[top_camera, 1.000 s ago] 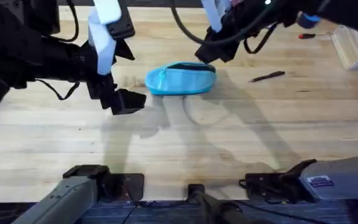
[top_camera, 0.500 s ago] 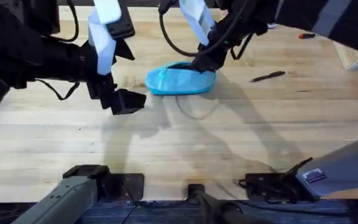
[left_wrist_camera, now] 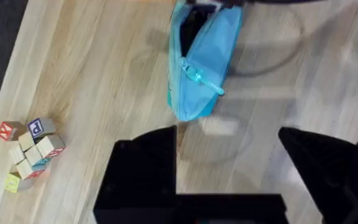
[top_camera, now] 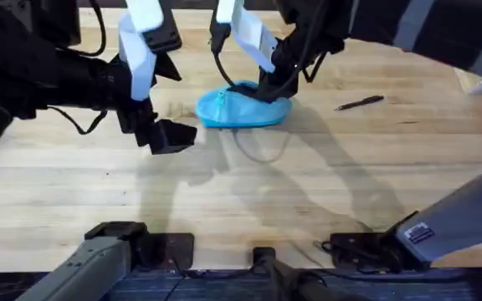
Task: Unzip the bag, pick up the pens from the table one at a time and place them inside, then zip the bag closed.
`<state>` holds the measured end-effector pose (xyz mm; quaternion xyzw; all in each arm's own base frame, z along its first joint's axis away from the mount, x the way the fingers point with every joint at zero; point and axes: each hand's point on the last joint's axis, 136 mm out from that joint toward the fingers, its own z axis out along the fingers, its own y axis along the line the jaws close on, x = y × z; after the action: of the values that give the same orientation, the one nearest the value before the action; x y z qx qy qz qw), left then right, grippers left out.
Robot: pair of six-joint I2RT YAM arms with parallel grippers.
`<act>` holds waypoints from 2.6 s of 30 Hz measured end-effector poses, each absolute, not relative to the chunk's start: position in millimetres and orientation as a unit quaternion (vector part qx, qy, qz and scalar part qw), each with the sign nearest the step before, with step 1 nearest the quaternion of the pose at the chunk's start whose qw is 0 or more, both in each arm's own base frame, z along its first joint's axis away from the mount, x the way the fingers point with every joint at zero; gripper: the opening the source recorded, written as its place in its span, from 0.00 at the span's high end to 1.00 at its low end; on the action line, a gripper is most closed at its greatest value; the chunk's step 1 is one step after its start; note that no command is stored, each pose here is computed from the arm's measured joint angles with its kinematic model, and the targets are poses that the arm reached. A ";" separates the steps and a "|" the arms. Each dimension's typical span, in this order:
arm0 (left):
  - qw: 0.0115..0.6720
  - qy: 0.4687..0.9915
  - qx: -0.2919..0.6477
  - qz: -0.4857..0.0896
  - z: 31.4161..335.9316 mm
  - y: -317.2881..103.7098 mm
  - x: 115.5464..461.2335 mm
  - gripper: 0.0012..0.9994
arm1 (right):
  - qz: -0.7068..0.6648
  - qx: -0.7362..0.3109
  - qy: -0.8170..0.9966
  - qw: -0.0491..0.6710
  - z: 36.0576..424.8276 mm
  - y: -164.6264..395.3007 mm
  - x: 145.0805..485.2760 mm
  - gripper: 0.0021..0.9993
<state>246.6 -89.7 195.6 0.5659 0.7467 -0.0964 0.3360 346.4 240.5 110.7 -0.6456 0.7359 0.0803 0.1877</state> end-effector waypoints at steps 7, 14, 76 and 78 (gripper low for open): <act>0.336 0.747 0.566 -0.096 195.5 -89.7 246.6 0.01 | 0.079 -0.659 0.725 0.182 105.0 241.5 345.6 0.94; 0.336 0.747 0.566 -0.096 195.5 -89.7 246.6 0.01 | 0.078 -0.662 0.724 0.181 104.7 241.0 345.1 0.43; 0.336 0.747 0.566 -0.096 195.6 -89.7 246.6 0.01 | 0.056 -0.141 0.937 0.316 255.4 50.6 357.0 0.00; 0.336 0.747 0.566 -0.096 195.5 -89.7 246.6 0.01 | 0.031 -0.098 0.945 0.312 253.4 37.1 358.0 0.00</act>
<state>246.6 -89.7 195.5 0.5659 0.7468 -0.0965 0.3359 358.0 37.1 253.4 -0.0982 0.9447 0.0305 0.3115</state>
